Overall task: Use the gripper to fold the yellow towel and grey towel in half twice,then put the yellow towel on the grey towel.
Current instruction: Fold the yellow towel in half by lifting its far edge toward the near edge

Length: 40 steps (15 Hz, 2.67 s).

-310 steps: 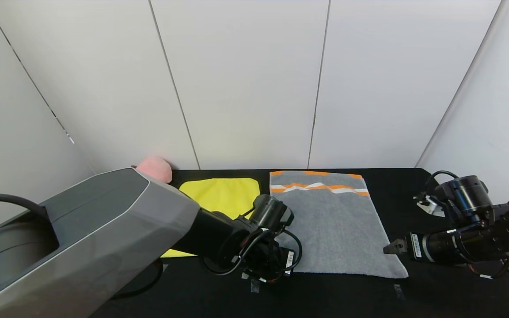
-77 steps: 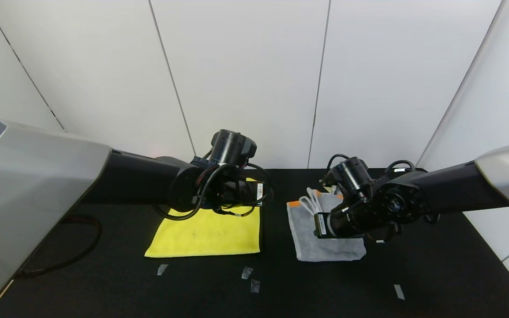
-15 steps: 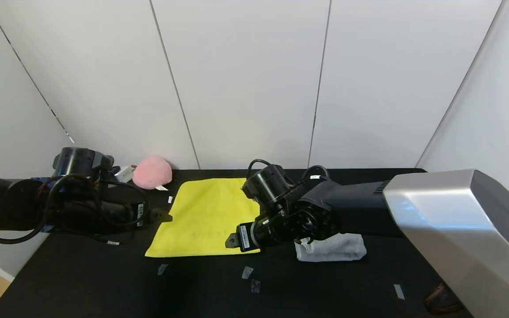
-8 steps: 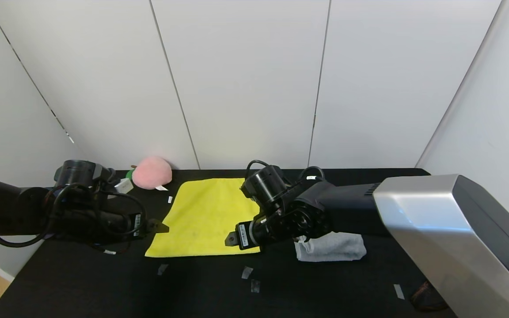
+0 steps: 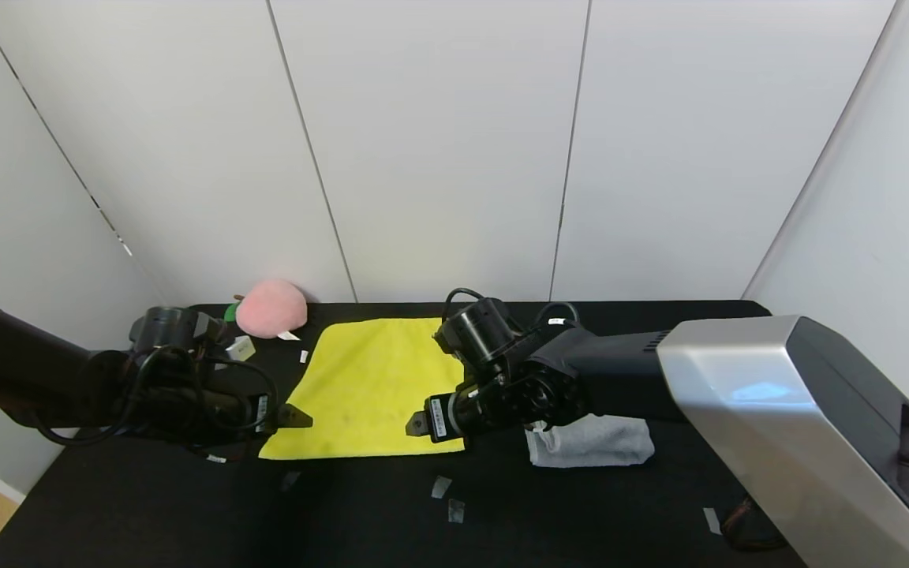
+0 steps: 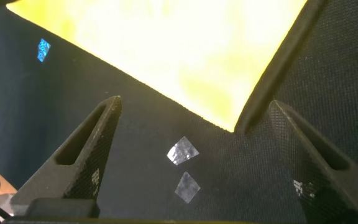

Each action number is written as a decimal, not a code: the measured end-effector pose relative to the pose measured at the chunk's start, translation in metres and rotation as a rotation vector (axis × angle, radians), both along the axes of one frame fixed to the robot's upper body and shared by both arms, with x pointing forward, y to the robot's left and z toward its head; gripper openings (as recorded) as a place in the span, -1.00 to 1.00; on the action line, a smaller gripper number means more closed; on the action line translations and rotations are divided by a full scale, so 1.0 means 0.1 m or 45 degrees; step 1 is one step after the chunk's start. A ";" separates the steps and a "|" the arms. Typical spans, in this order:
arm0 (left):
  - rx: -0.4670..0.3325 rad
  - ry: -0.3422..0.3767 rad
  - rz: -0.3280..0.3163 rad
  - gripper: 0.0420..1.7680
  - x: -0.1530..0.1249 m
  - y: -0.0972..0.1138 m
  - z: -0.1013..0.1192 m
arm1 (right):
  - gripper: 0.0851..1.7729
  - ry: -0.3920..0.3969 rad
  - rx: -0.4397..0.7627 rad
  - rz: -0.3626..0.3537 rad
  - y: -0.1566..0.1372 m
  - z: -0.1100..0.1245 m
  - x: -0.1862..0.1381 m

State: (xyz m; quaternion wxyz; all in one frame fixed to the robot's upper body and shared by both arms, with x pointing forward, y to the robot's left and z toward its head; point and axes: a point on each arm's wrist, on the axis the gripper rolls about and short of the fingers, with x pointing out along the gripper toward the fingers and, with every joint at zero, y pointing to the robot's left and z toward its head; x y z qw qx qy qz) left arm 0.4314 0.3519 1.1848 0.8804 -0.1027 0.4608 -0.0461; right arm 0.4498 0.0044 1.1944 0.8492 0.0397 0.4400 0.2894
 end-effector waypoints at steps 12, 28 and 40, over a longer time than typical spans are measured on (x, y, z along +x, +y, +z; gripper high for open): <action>-0.008 0.015 -0.042 0.94 0.14 -0.08 -0.21 | 0.91 -0.014 0.014 0.007 0.04 -0.04 0.01; -0.013 0.025 -0.038 -0.90 0.16 -0.08 -0.24 | 0.93 0.000 0.005 0.002 0.04 -0.08 0.01; -0.012 -0.044 -0.041 -0.91 0.16 -0.08 -0.17 | 0.93 0.027 -0.021 0.006 0.06 -0.23 0.01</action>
